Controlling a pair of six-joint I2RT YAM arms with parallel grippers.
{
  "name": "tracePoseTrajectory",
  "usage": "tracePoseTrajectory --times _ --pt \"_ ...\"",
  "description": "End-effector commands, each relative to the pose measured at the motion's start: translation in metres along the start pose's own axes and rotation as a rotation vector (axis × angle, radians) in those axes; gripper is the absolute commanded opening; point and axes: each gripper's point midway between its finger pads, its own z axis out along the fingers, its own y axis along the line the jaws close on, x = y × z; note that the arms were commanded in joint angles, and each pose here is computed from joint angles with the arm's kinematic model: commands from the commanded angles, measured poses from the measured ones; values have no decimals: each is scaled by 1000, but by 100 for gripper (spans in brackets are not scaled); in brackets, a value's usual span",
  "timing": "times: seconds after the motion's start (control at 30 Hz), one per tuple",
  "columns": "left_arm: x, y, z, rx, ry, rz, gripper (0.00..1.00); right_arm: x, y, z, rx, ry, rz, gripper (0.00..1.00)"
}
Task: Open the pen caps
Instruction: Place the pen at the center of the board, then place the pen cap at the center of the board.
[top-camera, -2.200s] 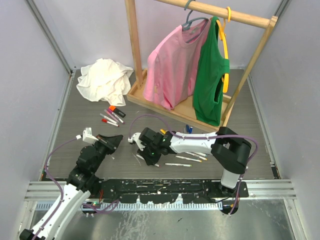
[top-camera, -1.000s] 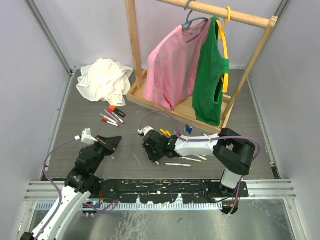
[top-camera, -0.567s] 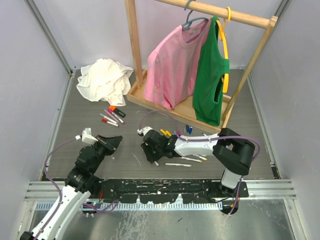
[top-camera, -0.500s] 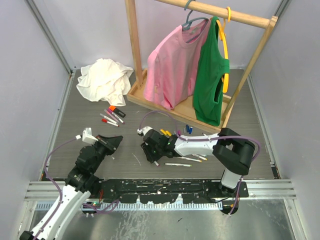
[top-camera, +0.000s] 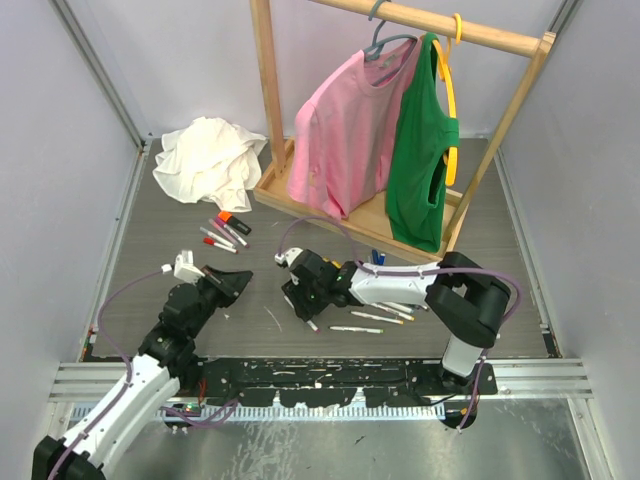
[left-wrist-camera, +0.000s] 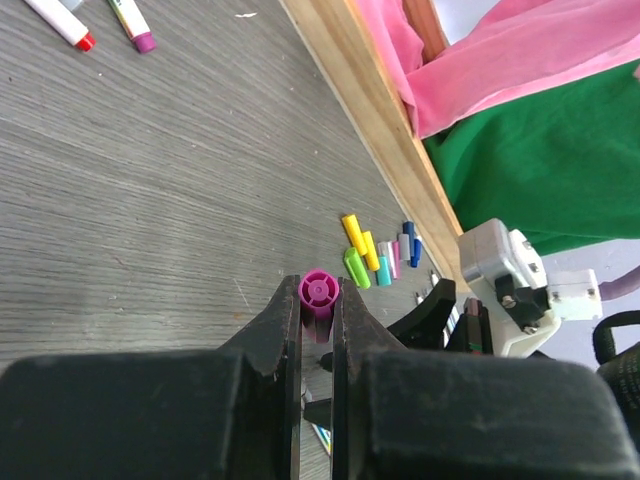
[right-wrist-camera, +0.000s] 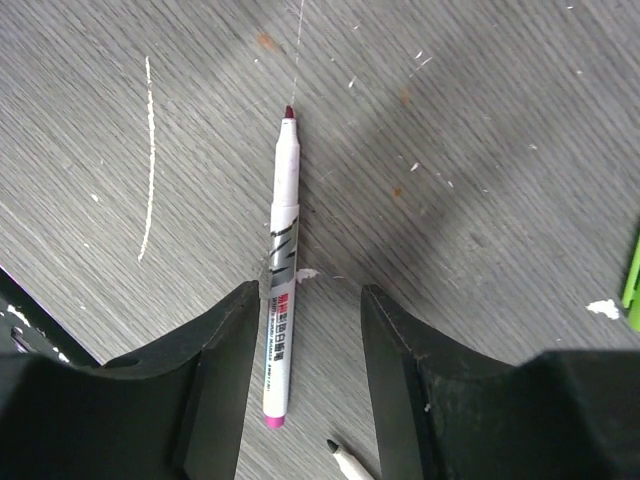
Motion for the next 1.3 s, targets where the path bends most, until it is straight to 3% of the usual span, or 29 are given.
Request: tracePoseTrajectory --times 0.0,0.23,0.37,0.57,0.77,0.97,1.27 --pt "-8 -20 7 74 -21 -7 0 -44 9 -24 -65 -117 -45 51" --pt "-1 -7 27 -52 41 -2 2 -68 17 -62 -160 -165 -303 53" --pt "8 -4 44 -131 124 2 1 -61 19 -91 -381 -131 -413 52" --pt "38 11 71 -288 306 24 0 -66 4 -111 -423 -174 -425 52" --pt "52 29 79 -504 329 131 0 -67 -4 -113 -408 -184 -426 52" --pt "53 28 81 -533 308 177 4 -65 -6 -109 -406 -168 -423 52" --pt "65 34 86 -539 341 169 19 -64 -7 -107 -402 -162 -419 52"
